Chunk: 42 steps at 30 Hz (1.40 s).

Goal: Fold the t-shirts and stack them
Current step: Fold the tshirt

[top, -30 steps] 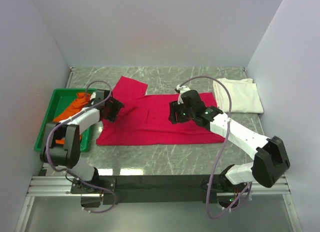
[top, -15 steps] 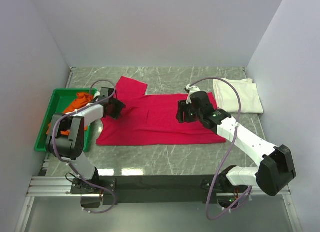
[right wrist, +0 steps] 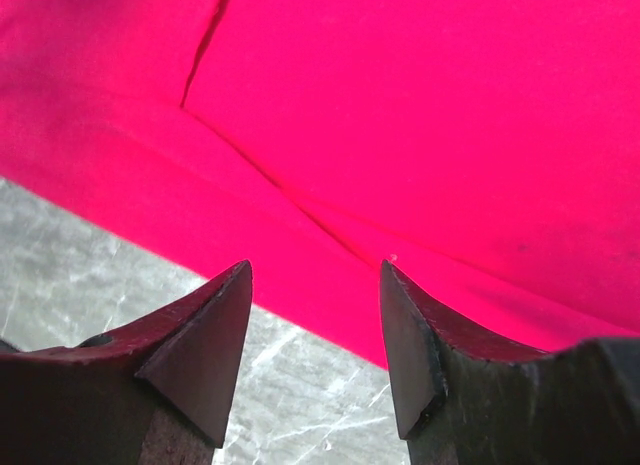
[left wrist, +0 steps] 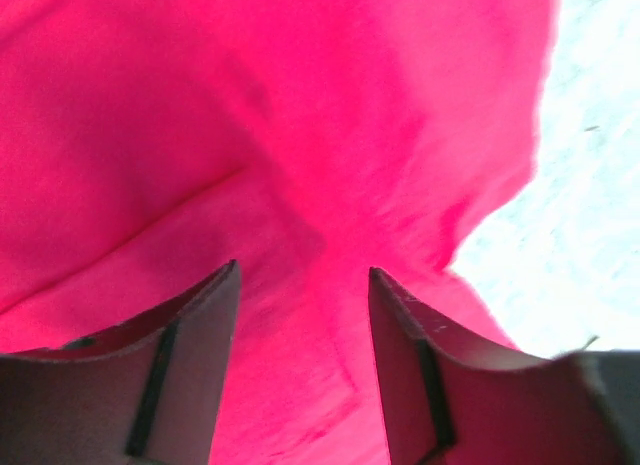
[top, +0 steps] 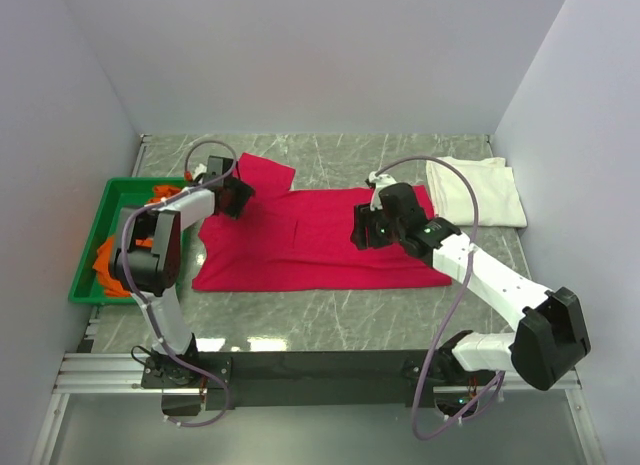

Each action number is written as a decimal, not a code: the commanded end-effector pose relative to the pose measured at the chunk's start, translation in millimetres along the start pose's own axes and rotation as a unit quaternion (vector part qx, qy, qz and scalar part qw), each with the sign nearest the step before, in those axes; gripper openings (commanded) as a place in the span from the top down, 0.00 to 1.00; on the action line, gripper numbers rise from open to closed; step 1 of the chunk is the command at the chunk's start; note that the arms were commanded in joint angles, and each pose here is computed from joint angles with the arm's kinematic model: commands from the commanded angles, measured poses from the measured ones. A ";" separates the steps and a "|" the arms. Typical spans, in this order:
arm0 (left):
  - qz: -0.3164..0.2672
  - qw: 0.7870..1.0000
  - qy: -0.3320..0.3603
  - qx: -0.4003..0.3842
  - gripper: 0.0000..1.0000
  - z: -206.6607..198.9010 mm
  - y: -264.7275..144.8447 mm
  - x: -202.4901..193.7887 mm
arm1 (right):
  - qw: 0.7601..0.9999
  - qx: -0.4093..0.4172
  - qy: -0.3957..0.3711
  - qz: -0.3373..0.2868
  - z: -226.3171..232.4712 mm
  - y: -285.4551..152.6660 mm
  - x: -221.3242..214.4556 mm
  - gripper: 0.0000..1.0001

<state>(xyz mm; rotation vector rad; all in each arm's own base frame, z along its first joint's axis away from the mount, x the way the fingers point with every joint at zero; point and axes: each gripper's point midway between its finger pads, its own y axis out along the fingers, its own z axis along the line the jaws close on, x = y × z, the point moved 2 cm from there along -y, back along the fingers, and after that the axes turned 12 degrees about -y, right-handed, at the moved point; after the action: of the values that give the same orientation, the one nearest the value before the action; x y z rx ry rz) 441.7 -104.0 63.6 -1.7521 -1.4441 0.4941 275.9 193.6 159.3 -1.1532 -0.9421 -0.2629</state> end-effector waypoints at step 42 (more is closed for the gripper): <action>0.201 0.903 0.378 -0.025 0.77 89.5 -111.7 -257.1 | 0.971 -0.056 0.067 0.225 -3.1 67.0 -97.1 0.75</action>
<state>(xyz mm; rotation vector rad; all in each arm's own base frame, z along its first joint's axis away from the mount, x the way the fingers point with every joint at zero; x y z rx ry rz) 235.1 -303.9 41.6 -1.9507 -0.5653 -0.0589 243.2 192.1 35.3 -1.3819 -0.5161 0.0248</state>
